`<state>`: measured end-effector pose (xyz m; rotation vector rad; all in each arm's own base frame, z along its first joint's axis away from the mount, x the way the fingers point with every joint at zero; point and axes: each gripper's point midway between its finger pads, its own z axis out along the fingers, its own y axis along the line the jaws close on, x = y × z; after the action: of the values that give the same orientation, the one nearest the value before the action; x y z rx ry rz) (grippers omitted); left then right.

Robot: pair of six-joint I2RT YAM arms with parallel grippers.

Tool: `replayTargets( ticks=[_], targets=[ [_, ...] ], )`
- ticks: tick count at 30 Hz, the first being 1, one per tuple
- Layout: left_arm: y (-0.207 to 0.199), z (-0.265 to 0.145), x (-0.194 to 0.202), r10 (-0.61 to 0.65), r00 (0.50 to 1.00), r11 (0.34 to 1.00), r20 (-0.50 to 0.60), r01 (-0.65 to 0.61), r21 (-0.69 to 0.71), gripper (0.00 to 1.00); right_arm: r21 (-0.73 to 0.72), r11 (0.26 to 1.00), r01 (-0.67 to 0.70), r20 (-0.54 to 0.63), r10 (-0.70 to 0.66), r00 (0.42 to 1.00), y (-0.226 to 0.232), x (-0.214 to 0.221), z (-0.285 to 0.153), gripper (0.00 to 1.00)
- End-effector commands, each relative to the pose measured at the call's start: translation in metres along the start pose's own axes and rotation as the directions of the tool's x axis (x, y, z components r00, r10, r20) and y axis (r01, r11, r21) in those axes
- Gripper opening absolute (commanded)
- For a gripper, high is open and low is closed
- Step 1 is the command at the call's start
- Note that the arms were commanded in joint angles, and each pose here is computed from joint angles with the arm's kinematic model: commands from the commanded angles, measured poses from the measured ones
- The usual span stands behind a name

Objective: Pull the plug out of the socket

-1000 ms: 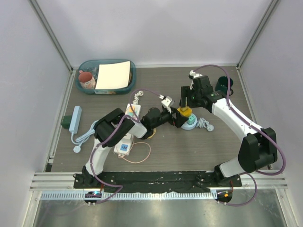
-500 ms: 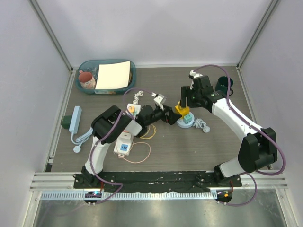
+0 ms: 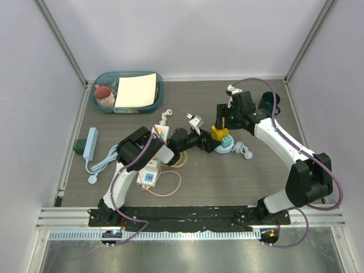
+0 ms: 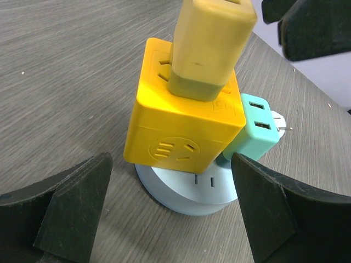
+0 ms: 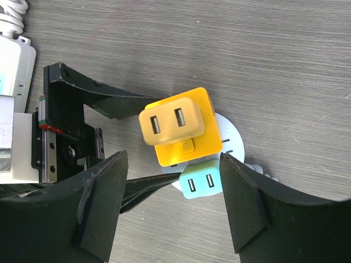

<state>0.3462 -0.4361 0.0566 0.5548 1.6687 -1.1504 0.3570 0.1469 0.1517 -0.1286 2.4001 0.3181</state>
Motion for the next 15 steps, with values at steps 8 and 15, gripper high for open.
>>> replayTargets(
  ticks=[8,15],
  targets=[
    [-0.009,0.018,-0.02,-0.004,0.998,0.999,0.059,0.001,0.051,0.93,0.013,1.0,0.015,0.042,-0.015,0.999,0.0,-0.018,0.011,0.72],
    [-0.005,0.02,-0.017,-0.007,1.0,1.0,0.029,0.006,0.025,0.93,0.099,0.995,0.008,0.085,-0.017,0.996,-0.014,-0.03,0.009,0.76]
  ],
)
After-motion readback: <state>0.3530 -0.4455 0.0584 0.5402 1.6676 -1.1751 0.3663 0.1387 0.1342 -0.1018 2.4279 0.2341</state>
